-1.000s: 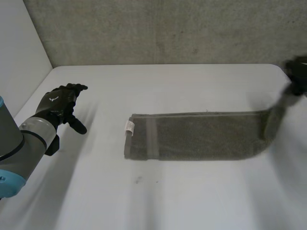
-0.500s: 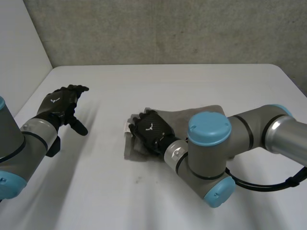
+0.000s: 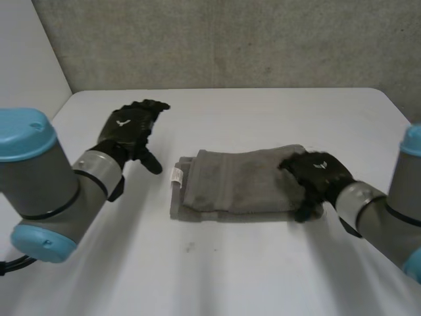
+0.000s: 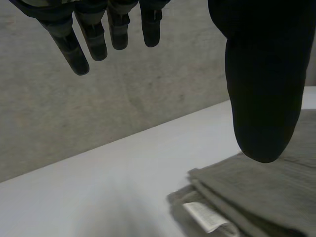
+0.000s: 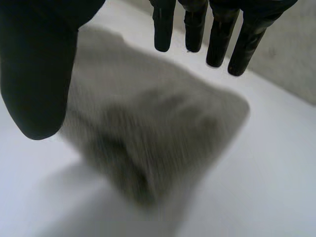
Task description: Fold the towel.
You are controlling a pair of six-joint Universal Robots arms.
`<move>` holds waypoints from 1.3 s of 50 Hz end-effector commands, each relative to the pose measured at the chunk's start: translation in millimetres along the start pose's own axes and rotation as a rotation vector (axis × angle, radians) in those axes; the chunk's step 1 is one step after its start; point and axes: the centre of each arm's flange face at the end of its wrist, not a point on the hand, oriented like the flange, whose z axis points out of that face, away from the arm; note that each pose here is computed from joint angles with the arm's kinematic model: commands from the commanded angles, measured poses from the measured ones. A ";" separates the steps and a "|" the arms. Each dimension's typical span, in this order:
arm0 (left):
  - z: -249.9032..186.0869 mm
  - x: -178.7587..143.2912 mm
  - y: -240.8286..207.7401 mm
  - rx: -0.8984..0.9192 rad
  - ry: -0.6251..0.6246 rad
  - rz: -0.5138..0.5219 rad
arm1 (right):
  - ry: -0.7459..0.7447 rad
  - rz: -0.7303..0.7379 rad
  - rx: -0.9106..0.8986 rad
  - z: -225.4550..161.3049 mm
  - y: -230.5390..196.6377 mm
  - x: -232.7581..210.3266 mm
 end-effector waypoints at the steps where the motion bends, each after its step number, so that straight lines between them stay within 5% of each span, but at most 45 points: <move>1: -2.2 10.0 2.9 -0.008 0.003 0.003 | 0.082 -0.135 -0.023 8.7 34.0 24.2; 6: -5.1 9.4 5.7 -0.021 -0.009 0.002 | 0.094 -0.161 -0.046 24.6 49.4 32.6; 14: -15.2 5.8 2.4 -0.018 -0.024 0.002 | 0.139 -0.155 0.079 34.3 14.3 39.6; 21: -21.9 2.1 -9.6 0.015 -0.037 0.001 | -0.042 -0.198 0.293 30.3 -53.1 -41.9; 30: -23.0 -6.5 -14.1 0.030 -0.063 -0.007 | -0.371 -0.301 0.287 25.6 -33.8 -166.6; 35: -20.5 -12.2 -15.4 0.035 -0.075 -0.009 | -0.398 -0.343 0.251 34.0 -14.7 -179.0; 44: -9.4 -12.6 -20.7 0.070 -0.070 -0.006 | -0.335 -0.295 0.317 23.3 -46.3 -163.8; 52: 13.2 -0.9 -18.1 0.086 -0.035 -0.020 | -0.169 -0.015 0.370 3.3 -92.8 -85.4; 57: 23.9 41.1 -2.7 0.055 0.082 -0.103 | -0.111 0.122 0.335 7.1 -86.1 -51.5; 65: 26.9 65.6 57.1 -0.144 0.122 -0.150 | -0.065 0.201 0.220 30.3 -56.2 -25.6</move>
